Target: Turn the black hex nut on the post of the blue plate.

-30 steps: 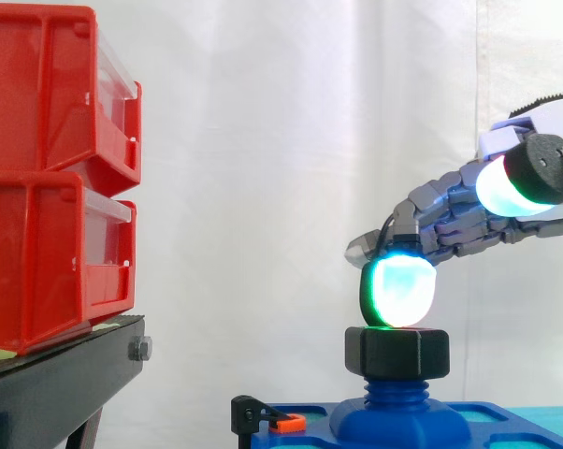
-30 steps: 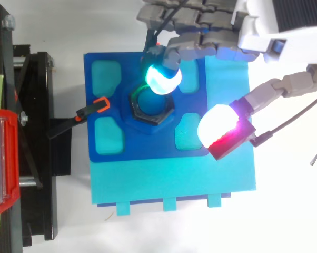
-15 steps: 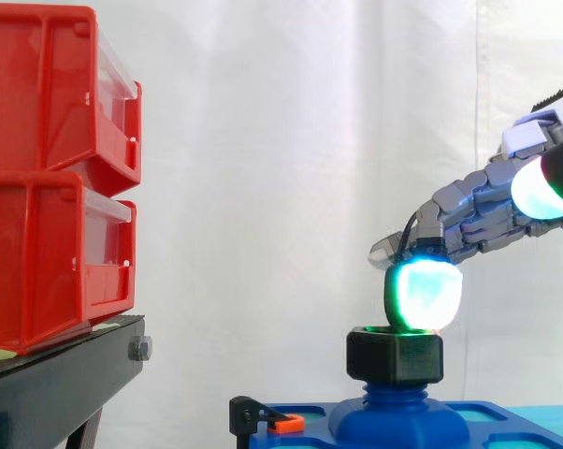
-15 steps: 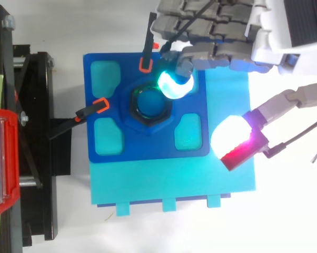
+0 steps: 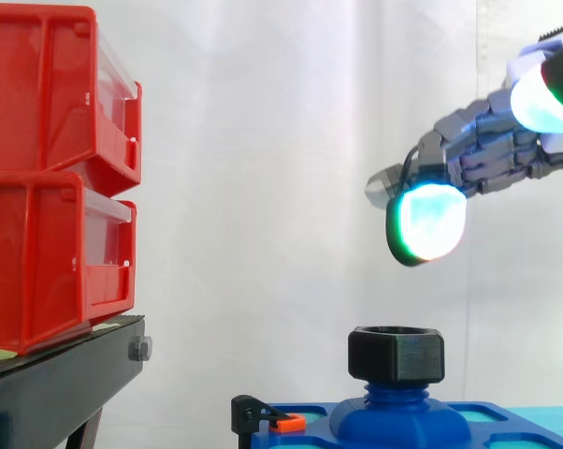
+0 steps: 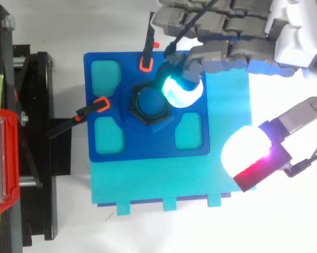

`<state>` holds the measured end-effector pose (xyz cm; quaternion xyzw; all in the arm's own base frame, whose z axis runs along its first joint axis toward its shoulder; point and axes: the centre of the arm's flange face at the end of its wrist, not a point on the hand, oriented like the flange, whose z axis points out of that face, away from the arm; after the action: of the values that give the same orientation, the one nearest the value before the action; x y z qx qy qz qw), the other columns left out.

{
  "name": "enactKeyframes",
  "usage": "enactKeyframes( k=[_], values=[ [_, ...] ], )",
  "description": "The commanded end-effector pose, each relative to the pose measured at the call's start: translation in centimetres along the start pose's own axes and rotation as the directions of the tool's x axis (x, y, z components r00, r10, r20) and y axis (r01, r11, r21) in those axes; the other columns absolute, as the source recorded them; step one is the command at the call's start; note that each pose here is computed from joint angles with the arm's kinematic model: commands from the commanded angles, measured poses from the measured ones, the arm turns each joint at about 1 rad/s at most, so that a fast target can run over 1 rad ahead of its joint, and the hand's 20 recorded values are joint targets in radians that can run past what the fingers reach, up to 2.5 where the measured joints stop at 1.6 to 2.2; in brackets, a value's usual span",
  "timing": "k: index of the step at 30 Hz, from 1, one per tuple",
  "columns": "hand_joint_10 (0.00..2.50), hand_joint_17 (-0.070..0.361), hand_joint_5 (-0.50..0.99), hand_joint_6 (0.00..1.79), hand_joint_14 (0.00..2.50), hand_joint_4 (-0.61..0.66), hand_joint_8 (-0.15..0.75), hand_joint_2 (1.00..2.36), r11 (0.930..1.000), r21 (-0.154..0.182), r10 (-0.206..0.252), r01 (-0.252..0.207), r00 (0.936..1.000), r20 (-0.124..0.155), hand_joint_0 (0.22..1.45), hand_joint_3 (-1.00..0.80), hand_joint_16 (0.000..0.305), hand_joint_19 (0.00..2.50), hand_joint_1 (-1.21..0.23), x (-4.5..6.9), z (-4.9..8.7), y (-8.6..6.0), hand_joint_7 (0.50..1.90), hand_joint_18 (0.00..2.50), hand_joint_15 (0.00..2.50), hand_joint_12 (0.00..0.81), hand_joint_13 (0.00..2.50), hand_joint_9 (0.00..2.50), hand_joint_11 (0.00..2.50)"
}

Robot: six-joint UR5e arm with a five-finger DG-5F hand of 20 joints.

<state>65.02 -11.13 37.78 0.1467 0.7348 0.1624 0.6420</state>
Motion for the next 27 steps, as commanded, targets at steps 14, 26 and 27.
enactKeyframes(
  k=[14,26,27],
  values=[
    [0.0,0.114,-0.2,0.5,0.0,0.26,0.228,1.0,0.9994,0.004,0.035,-0.035,0.9922,0.12,0.47,-0.5,0.051,0.09,-0.22,2.7,4.7,0.6,0.92,0.0,0.0,0.365,0.0,0.0,0.0],
    [0.0,0.114,-0.2,0.5,0.0,0.25,0.226,1.0,0.9999,0.0,0.016,-0.016,0.9928,0.118,0.47,-0.5,0.051,0.09,-0.21,4.1,6.1,0.7,0.9,0.0,0.0,0.366,0.0,0.0,0.0],
    [0.0,0.114,-0.2,0.5,0.0,0.26,0.226,1.0,0.9999,0.0,0.011,-0.011,0.9933,0.115,0.47,-0.5,0.051,0.1,-0.22,4.2,6.1,0.8,0.9,0.0,0.0,0.367,0.0,0.0,0.0]
  ],
)
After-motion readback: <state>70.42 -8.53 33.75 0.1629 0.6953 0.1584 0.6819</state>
